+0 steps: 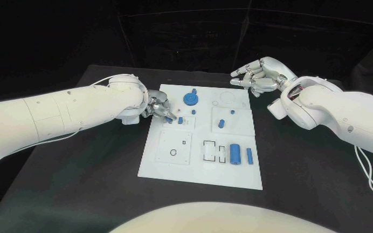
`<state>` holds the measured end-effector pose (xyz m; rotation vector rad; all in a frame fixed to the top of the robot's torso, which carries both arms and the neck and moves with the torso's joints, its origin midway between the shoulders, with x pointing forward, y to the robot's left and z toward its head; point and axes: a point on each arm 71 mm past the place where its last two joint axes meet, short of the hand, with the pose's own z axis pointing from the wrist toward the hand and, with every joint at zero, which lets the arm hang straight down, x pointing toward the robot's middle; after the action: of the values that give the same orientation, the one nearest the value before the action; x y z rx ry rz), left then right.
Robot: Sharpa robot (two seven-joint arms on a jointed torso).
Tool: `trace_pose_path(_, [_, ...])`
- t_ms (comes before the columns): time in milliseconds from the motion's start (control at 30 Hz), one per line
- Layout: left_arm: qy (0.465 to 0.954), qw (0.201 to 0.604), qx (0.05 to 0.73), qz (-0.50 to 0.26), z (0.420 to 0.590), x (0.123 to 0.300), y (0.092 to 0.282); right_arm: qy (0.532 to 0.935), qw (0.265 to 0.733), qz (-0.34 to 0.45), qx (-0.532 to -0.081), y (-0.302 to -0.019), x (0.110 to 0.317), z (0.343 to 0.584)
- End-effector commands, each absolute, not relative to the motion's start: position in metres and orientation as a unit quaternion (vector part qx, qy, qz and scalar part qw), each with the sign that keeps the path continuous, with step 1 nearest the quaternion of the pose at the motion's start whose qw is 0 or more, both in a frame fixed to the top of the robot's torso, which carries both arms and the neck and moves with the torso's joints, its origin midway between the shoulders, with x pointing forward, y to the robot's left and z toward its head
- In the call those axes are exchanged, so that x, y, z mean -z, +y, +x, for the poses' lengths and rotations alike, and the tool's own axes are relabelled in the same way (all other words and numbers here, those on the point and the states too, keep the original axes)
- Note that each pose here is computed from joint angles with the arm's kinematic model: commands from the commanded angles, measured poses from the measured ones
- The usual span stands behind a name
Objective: Assemble the parts on the task board
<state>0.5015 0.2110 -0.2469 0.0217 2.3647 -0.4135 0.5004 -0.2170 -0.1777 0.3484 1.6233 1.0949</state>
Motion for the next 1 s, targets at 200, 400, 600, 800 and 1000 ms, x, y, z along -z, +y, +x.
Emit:
trace_pose_path(200, [0.926, 0.346, 0.153, 0.018, 0.4995, 0.2484, 0.2103, 0.683, 0.544, 0.145, -0.466, -0.2159, 0.1765, 0.5005])
trace_pose_path(400, [0.926, 0.345, 0.153, 0.019, 0.4996, 0.2485, 0.2102, 0.683, 0.544, 0.145, -0.466, -0.216, 0.1764, 0.5004])
trace_pose_path(600, [0.925, 0.348, 0.153, 0.017, 0.5004, 0.2483, 0.2098, 0.682, 0.544, 0.145, -0.466, -0.2158, 0.1763, 0.5004])
trace_pose_path(800, [0.923, 0.353, 0.153, 0.014, 0.5015, 0.248, 0.2098, 0.682, 0.545, 0.145, -0.467, -0.2157, 0.1762, 0.5004])
trace_pose_path(1000, [0.922, 0.355, 0.154, 0.014, 0.5018, 0.2478, 0.2091, 0.681, 0.545, 0.144, -0.467, -0.2158, 0.176, 0.5003])
